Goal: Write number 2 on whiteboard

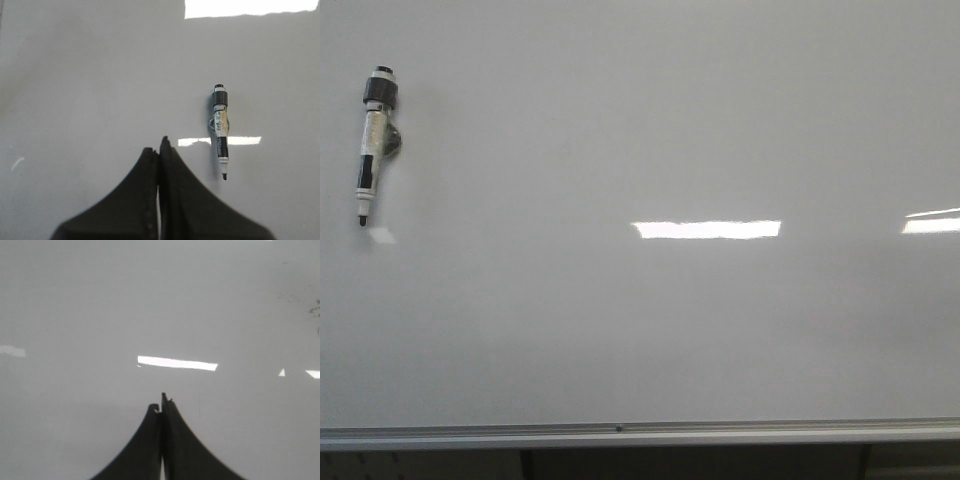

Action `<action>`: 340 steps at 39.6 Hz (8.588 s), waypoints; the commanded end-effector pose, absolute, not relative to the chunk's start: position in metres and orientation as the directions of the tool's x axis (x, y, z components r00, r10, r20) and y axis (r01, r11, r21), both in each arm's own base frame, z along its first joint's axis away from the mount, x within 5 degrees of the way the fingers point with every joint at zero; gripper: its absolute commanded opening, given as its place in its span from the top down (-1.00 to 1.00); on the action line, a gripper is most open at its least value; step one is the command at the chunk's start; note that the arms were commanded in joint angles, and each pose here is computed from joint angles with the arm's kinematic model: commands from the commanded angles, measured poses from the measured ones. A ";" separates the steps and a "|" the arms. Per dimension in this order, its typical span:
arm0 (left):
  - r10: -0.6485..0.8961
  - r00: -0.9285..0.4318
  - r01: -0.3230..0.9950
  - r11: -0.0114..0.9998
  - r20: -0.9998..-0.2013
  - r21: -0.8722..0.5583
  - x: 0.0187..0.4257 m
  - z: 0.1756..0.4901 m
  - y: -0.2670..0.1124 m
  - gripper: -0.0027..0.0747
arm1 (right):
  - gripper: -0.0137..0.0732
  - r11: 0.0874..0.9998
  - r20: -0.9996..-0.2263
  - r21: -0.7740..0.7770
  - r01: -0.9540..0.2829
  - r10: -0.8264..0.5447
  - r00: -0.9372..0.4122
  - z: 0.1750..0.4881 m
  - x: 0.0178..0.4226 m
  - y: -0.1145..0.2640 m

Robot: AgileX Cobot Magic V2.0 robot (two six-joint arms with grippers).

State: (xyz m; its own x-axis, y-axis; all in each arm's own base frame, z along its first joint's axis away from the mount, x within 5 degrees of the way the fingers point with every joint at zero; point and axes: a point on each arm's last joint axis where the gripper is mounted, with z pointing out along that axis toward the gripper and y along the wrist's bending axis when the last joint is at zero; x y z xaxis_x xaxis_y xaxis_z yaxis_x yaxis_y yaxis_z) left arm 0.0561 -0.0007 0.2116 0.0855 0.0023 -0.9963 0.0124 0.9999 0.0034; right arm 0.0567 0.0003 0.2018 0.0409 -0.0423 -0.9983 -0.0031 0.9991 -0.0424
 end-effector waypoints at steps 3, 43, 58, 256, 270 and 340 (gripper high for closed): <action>-0.011 0.160 0.023 1.000 -0.987 -0.007 0.055 0.212 -0.001 0.98 | 0.84 0.999 -0.990 -0.050 0.001 -0.049 0.135 0.210 0.055 0.000; -0.013 0.264 0.025 1.000 -0.964 -0.007 0.051 0.231 -0.001 0.98 | 0.84 0.999 -0.986 -0.049 0.002 -0.048 0.159 0.223 0.052 0.000; -0.015 0.373 0.022 1.000 -0.928 -0.007 0.027 0.314 -0.001 0.98 | 0.84 0.999 -0.986 -0.050 -0.002 -0.049 0.160 0.305 0.035 0.001; 0.745 -0.151 0.957 0.275 -0.650 0.093 0.165 0.358 -0.172 0.98 | -0.53 0.577 -0.745 -0.217 -0.787 -0.619 -0.249 0.395 0.162 0.090; 0.749 -0.109 0.969 0.227 -0.654 0.099 0.156 0.359 -0.181 0.98 | -0.53 0.173 -0.675 -0.236 -0.956 -0.737 0.033 0.409 0.167 0.178; 0.483 -0.396 0.711 0.700 -0.781 0.072 0.162 0.375 -0.087 -0.34 | 0.70 0.868 -0.793 -0.090 -0.488 -0.359 -0.493 0.392 0.204 0.084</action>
